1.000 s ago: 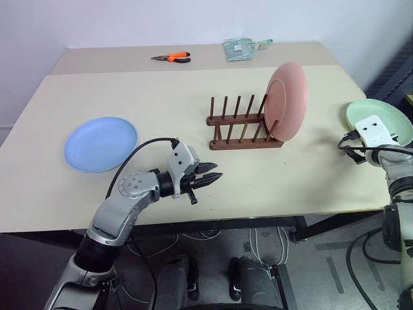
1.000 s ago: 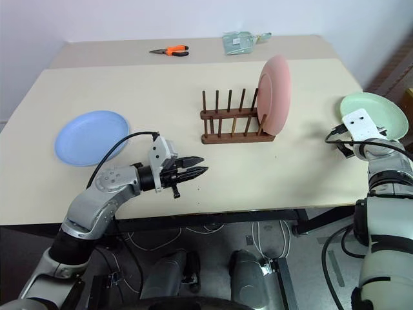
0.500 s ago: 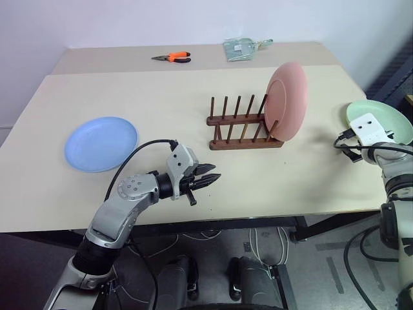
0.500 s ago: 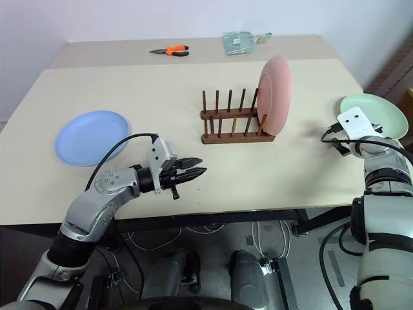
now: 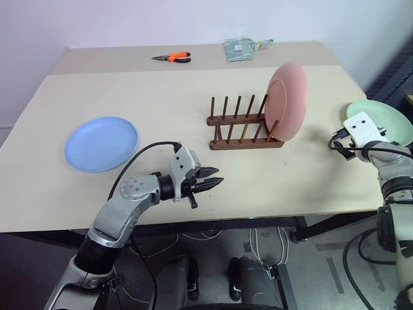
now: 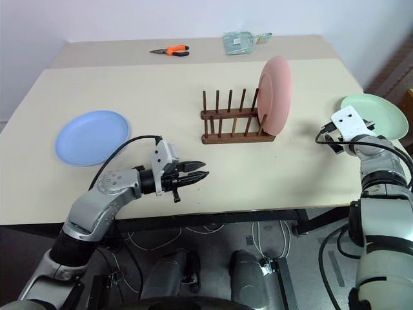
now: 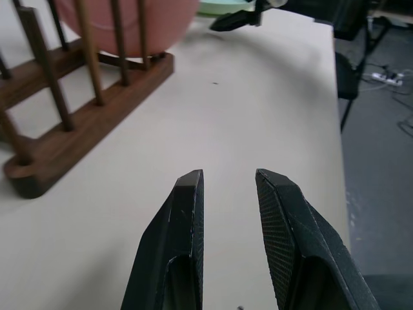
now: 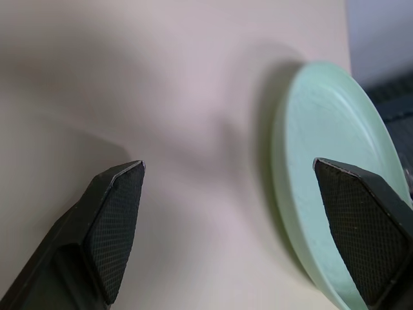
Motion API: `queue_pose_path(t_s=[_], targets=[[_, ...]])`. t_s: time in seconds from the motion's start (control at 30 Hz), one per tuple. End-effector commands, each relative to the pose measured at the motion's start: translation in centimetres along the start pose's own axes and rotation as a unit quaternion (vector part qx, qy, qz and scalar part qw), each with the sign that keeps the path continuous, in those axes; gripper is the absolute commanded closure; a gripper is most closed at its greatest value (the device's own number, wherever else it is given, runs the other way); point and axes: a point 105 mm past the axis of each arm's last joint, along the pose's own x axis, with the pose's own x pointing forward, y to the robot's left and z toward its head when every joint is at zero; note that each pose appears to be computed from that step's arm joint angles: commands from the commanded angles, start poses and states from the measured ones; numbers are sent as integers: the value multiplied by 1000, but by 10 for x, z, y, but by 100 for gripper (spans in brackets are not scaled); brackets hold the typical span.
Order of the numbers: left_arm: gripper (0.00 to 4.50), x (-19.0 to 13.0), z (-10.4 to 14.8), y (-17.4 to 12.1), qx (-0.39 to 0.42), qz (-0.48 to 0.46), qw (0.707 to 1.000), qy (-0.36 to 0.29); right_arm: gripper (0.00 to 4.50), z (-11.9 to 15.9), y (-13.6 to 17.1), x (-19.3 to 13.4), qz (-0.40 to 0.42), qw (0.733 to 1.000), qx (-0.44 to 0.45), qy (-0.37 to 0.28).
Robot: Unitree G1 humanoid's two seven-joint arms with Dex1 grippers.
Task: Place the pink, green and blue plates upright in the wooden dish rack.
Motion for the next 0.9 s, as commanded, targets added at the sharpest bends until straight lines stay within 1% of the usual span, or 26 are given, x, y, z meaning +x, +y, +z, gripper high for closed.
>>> queue_pose_path(t_s=[0.03,0.33,0.63,0.9], targets=[[322,7,15,2,28,-15,999,-20,24,15,-10,-3,-12,999,-2,-38],[322,12,12,0,28,-31,999,-25,24,10,-10,-7,-8,999,-1,-46],[322,18,16,6,30,-17,999,-34,24,19,-14,-7,-10,998,-2,-57],[322,10,13,9,27,4,999,-29,24,28,-13,-5,-8,998,1,-67]])
